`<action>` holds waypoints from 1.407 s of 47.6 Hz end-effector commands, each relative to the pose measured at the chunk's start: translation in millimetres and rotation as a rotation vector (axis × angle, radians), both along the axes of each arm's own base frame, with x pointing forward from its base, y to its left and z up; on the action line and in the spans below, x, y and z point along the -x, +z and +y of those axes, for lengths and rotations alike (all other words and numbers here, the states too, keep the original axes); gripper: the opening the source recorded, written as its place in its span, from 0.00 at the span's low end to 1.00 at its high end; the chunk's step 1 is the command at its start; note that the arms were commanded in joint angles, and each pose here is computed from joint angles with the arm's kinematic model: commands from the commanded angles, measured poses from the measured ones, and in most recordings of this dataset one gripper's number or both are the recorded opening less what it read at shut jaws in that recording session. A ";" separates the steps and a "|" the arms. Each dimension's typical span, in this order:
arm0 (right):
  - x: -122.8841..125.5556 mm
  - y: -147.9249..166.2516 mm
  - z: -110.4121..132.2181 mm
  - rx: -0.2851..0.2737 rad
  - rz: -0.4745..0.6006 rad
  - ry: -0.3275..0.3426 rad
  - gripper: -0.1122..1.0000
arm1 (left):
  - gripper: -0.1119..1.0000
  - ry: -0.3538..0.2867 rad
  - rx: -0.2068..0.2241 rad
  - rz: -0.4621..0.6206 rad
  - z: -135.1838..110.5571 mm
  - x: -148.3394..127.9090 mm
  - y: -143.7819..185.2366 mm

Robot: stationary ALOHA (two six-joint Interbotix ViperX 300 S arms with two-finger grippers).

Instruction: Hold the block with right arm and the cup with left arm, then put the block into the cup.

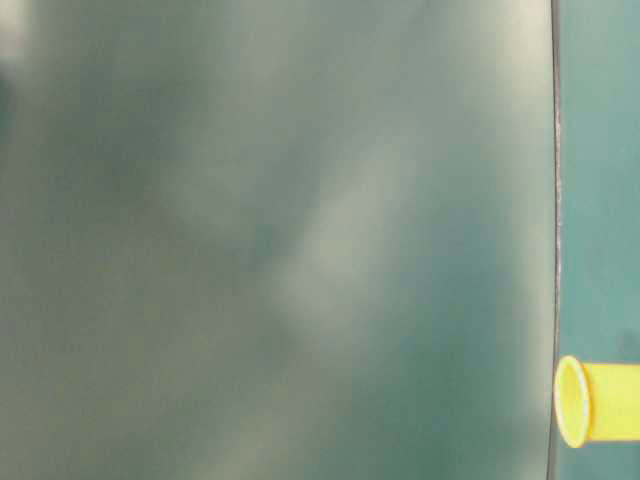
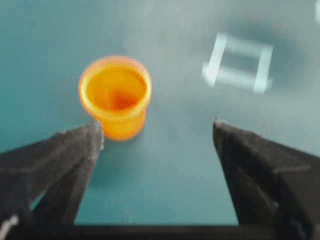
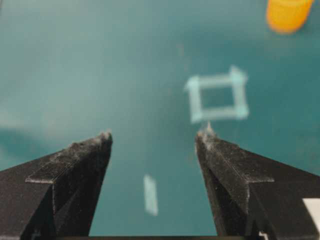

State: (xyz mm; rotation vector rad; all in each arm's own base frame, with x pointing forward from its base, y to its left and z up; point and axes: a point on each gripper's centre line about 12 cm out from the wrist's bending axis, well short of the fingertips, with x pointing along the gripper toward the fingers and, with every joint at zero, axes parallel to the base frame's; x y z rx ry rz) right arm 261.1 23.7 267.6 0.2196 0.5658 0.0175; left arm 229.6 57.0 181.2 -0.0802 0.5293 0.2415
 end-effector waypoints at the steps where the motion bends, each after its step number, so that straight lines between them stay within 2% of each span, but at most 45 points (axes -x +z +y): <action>1: -6.3 4.0 8.8 0.003 0.017 0.031 0.70 | 0.89 0.006 0.012 0.049 3.7 -8.6 -10.7; 12: -17.6 -11.5 31.3 0.005 0.097 0.098 0.70 | 0.89 0.022 0.037 0.149 14.8 -32.2 -38.9; 27: -31.2 -27.4 61.5 -0.011 0.194 0.156 0.70 | 0.89 0.069 0.045 0.160 36.9 -58.6 -65.1; 44: -31.3 -43.1 89.1 -0.068 0.266 0.173 0.70 | 0.89 0.075 0.028 0.112 48.4 -84.5 -72.6; 58: -32.9 -60.6 102.8 -0.063 0.315 0.195 0.70 | 0.89 0.070 0.022 0.117 51.3 -93.1 -83.0; 63: -33.2 -66.0 106.7 -0.074 0.324 0.192 0.70 | 0.86 0.061 0.017 0.124 49.5 -92.6 -84.8; 67: -32.8 -71.8 111.4 -0.092 0.336 0.186 0.70 | 0.80 0.048 0.005 0.125 48.3 -93.1 -83.8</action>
